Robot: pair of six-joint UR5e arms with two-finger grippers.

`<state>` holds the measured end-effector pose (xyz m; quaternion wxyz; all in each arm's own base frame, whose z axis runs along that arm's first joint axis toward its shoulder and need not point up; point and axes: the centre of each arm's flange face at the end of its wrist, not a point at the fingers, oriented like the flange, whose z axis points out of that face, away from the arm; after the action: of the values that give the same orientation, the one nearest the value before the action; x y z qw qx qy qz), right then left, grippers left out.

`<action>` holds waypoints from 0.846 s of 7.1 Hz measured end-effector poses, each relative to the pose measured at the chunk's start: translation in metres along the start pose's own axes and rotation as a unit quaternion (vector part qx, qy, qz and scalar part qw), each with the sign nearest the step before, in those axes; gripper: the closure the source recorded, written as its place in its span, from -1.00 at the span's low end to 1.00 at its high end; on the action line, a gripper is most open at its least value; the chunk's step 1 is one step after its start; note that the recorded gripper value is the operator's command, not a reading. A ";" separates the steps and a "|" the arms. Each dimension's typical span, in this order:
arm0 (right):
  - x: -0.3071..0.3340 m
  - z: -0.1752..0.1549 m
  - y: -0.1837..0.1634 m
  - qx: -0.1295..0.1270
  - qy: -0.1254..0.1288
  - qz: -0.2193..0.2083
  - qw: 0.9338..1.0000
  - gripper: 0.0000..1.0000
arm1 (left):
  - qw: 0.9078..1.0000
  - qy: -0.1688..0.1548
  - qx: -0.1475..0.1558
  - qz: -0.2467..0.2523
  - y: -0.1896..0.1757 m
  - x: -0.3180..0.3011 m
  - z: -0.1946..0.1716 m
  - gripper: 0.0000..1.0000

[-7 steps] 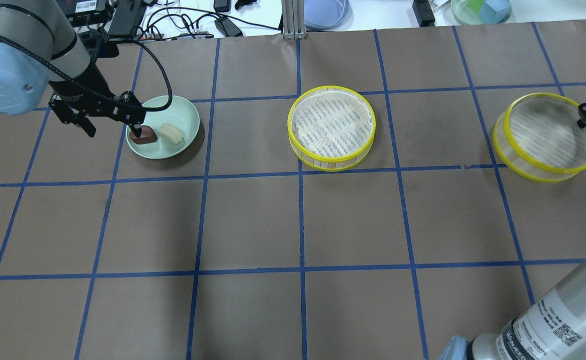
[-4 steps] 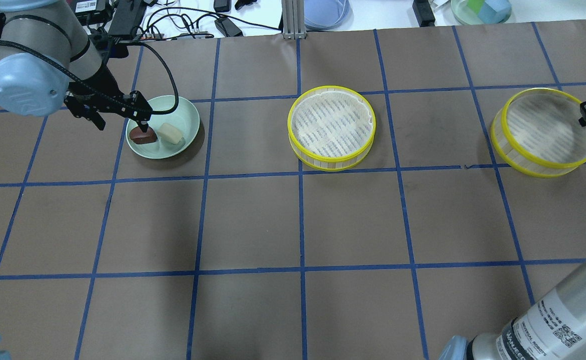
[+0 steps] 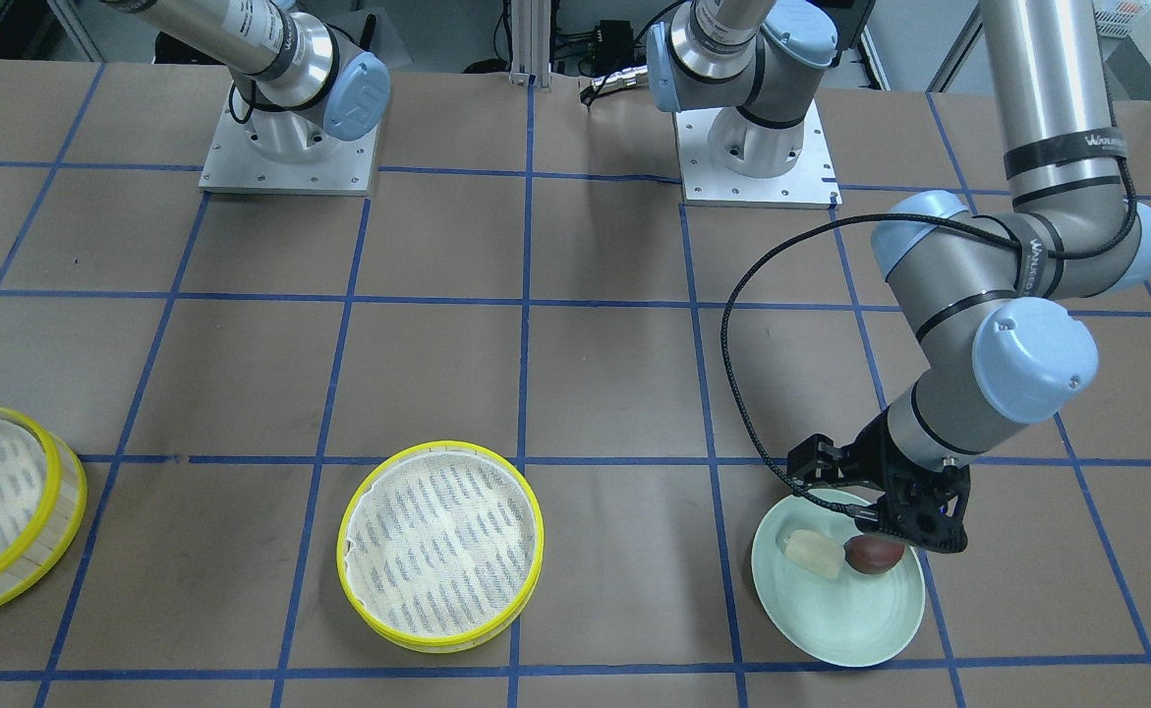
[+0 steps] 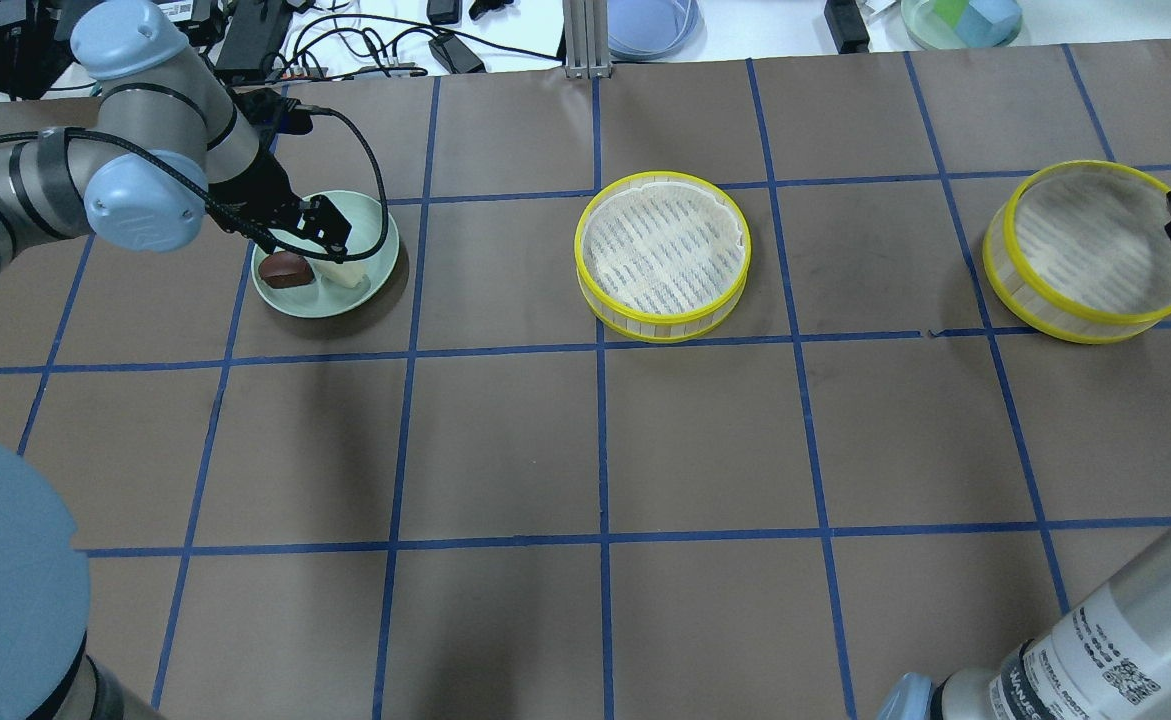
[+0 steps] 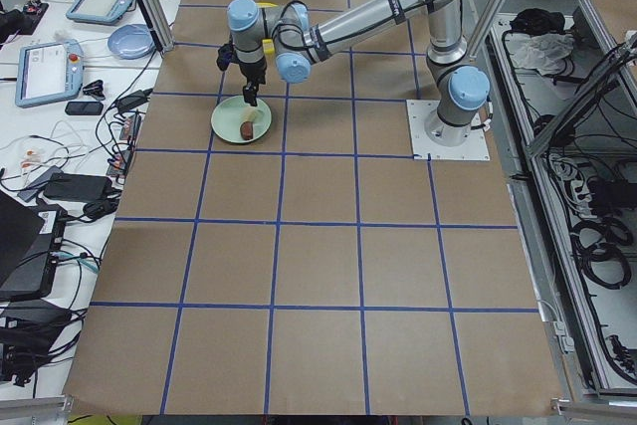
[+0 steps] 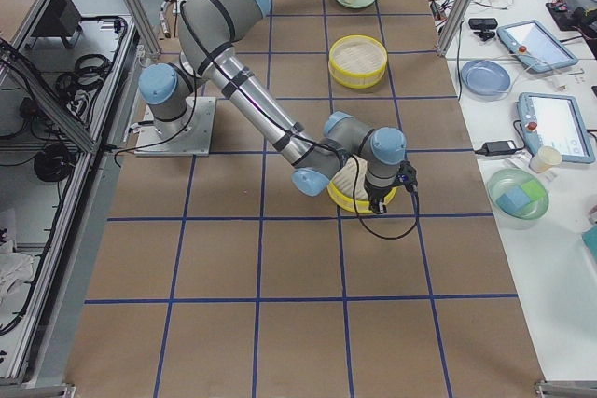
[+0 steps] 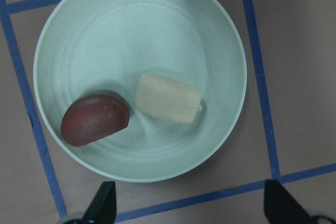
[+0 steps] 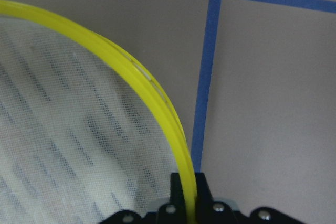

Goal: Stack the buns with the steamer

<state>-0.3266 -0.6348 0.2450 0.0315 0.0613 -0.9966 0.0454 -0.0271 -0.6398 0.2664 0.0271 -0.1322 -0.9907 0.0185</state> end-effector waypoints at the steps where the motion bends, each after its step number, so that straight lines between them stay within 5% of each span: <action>1: -0.002 -0.007 0.000 0.002 0.002 0.004 1.000 1.00 | 0.999 -0.001 0.010 0.035 -0.007 -0.004 0.016 -1.00; 3: -0.005 -0.019 0.002 -0.001 -0.001 0.011 1.000 1.00 | 0.998 -0.003 0.017 0.068 -0.016 -0.009 0.044 -0.91; 5: -0.007 -0.024 0.004 -0.006 -0.005 0.015 1.000 1.00 | 0.997 0.000 0.011 0.074 -0.018 -0.012 0.063 -0.04; 6: -0.008 -0.024 0.004 -0.006 -0.006 0.016 1.000 1.00 | 0.997 0.001 0.007 0.074 -0.019 -0.013 0.070 0.99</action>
<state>-0.3178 -0.6278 0.2683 0.0247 0.0454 -0.9979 0.0394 -0.0240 -0.6631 0.1967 0.0277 -0.2049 -0.9780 0.0271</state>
